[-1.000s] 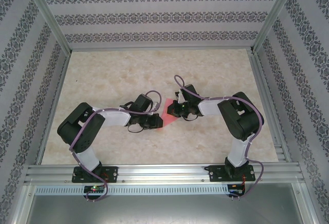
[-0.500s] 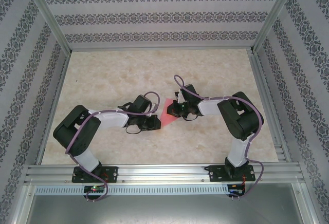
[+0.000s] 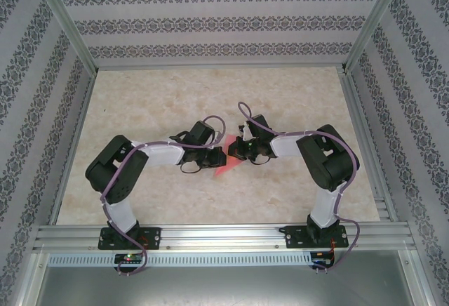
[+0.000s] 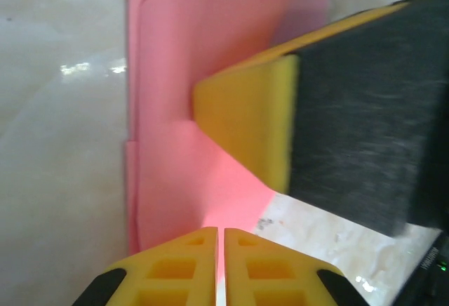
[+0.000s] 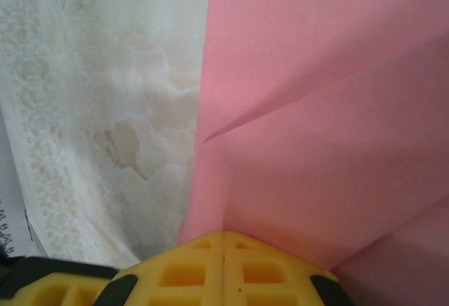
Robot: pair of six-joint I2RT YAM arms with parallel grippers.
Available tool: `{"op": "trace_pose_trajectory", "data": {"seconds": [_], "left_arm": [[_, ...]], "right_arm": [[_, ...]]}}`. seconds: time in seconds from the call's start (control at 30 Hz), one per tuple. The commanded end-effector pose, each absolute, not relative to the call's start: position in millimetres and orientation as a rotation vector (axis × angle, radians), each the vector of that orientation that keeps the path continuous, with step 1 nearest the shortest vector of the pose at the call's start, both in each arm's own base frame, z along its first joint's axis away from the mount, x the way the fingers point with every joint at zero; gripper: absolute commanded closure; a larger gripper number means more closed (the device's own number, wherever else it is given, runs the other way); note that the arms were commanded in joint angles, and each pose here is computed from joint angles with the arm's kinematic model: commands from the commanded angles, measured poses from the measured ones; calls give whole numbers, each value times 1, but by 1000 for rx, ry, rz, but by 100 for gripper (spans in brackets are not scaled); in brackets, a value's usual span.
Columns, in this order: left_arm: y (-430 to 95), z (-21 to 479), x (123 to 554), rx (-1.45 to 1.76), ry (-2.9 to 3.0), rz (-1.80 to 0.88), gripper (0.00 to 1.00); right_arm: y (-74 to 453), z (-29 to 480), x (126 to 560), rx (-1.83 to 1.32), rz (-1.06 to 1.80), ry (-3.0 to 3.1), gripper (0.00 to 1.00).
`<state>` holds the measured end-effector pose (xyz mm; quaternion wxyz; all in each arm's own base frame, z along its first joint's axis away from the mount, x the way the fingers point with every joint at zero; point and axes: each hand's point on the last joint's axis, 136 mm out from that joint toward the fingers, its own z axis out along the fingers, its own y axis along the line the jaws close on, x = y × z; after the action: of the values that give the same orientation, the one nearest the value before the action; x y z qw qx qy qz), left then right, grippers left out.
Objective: Fold a paper plane with a square sheet of paper (pick it up from the middle)
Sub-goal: Fourth fold the wing at the center of the table.
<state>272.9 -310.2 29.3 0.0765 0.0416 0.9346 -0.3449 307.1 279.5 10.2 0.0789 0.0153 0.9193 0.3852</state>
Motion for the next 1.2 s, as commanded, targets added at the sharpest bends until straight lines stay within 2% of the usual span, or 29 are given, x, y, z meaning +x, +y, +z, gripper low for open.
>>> {"op": "trace_pose_trajectory", "data": {"seconds": [0.0,0.27,0.77,0.97,1.17], "left_arm": [[-313,24,275,147,2809,-994,89],[-291,-2,245,159,2937,-914,90],[-253,-12,186,267,3055,-823,97],[-252,11,197,272,2963,-811,97],[-269,62,241,190,2706,-865,96]], "right_arm": [[237,-59,269,177,842,3007,97],[234,-61,266,184,820,3020,97],[232,-69,262,190,800,3048,97],[233,-71,265,186,797,3043,97],[238,-69,273,195,812,3021,97]]}}
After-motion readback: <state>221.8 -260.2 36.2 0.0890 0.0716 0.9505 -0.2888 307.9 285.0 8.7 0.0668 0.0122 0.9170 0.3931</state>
